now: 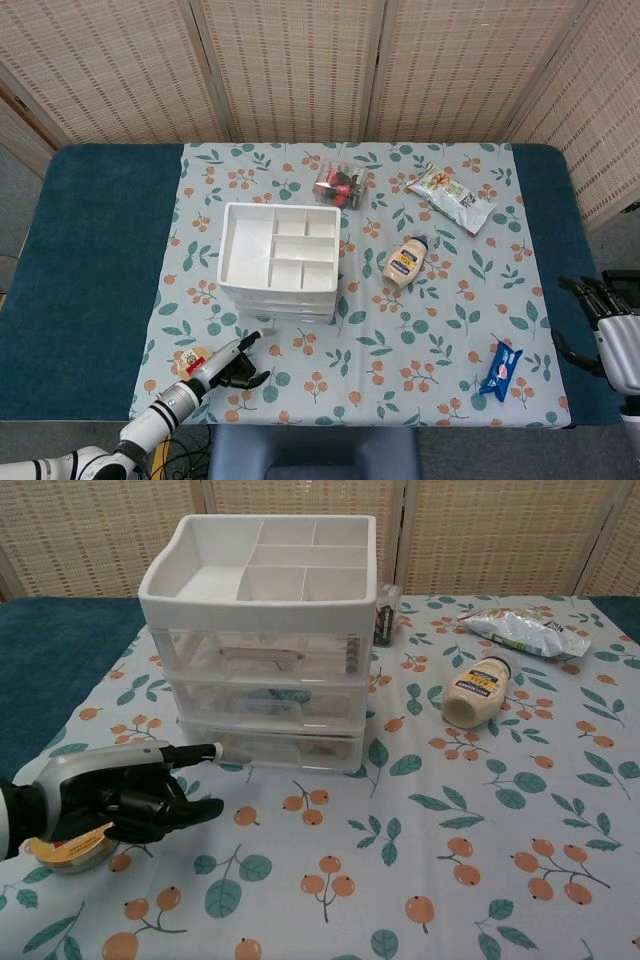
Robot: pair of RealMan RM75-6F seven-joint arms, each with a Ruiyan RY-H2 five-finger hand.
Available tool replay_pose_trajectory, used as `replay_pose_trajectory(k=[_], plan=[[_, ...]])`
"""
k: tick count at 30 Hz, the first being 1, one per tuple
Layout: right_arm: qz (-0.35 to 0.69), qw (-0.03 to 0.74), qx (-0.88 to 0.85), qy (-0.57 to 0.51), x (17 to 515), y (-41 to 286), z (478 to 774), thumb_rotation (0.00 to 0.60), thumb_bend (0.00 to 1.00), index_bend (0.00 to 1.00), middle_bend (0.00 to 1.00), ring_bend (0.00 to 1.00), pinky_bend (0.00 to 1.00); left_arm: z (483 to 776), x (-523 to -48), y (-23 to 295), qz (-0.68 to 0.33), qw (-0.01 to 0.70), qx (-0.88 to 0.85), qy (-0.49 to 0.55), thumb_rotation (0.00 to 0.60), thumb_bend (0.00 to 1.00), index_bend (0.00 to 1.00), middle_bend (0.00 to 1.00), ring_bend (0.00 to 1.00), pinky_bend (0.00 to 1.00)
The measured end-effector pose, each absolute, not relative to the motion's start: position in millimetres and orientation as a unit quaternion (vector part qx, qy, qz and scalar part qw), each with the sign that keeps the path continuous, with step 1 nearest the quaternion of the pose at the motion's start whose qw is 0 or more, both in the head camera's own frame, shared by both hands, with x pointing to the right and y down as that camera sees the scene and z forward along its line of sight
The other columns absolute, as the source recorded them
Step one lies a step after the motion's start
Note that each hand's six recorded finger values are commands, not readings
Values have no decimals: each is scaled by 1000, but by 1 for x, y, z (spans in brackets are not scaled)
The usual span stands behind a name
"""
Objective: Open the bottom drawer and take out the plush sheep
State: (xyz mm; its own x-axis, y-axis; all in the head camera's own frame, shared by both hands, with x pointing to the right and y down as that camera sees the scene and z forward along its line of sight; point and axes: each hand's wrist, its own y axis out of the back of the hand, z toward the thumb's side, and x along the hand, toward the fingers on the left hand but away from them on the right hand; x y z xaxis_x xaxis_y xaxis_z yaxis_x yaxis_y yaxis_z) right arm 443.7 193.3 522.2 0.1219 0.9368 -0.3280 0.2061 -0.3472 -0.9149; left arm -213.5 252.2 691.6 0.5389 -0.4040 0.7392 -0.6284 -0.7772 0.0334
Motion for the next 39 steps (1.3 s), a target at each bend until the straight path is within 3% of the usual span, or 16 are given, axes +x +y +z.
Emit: replay_pose_trajectory(k=[39], plan=[[498, 363, -650, -444, 447, 196, 520, 600, 371, 117, 241, 177, 252, 728, -167, 249, 356, 337, 794, -359, 600, 357, 65, 1000, 1000, 1000]])
